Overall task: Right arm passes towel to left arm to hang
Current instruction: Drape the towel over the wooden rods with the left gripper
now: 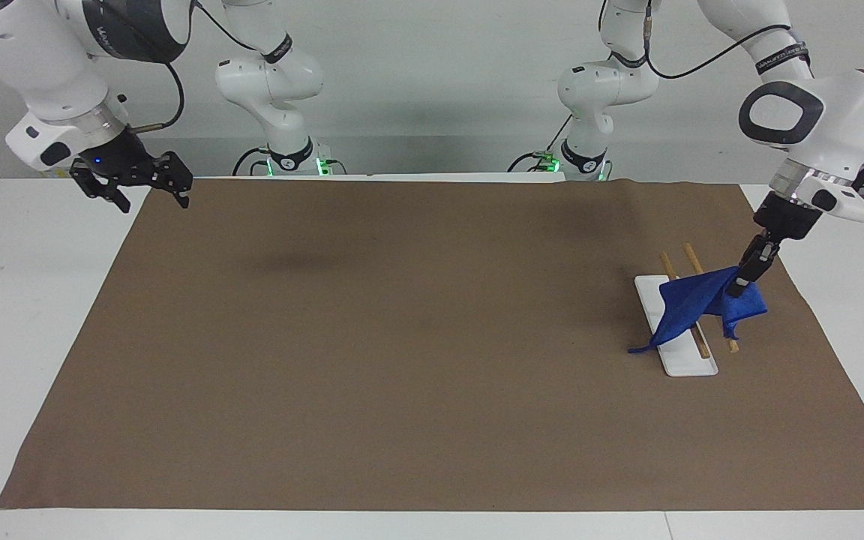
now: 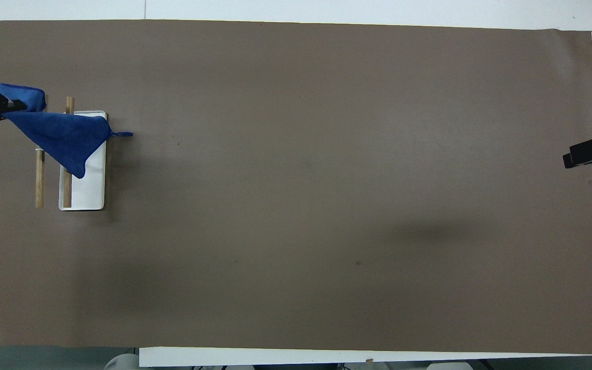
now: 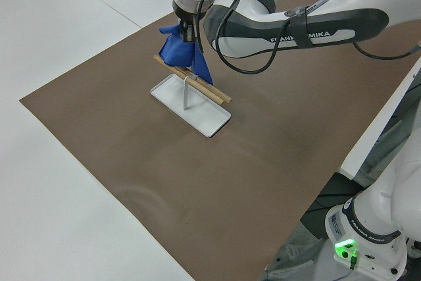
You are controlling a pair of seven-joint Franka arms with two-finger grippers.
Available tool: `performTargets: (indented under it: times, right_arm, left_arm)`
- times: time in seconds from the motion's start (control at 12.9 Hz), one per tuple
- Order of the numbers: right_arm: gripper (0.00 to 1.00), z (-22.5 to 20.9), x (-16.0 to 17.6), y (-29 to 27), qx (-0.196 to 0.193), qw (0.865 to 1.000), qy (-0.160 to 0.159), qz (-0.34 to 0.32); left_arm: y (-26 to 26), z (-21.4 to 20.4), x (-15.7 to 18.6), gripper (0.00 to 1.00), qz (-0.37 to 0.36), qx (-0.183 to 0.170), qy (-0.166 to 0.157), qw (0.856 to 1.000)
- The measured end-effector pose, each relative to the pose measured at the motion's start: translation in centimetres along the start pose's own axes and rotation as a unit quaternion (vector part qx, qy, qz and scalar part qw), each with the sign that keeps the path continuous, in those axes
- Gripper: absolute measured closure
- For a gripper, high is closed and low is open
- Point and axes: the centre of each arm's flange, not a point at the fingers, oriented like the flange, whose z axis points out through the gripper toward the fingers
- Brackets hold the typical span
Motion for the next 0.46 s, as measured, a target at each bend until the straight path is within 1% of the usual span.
performTargets:
  times: [0.15, 0.23, 0.46]
  right_arm:
    - [0.01, -0.01, 0.0, 0.0, 0.0, 1.0, 0.0, 0.0]
    - [0.01, -0.01, -0.01, 0.0, 0.0, 1.0, 0.0, 0.0]
    - [0.01, -0.04, -0.01, 0.01, 0.0, 1.0, 0.0, 0.0]
  left_arm:
    - [0.56, -0.5, 0.43, 0.97, 0.053, -0.002, 0.001, 0.999]
    - [0.8, -0.58, 0.57, 0.97, 0.092, 0.0, 0.0, 0.996]
    - [0.56, -0.51, 1.07, 0.97, 0.214, 0.005, -0.002, 0.977]
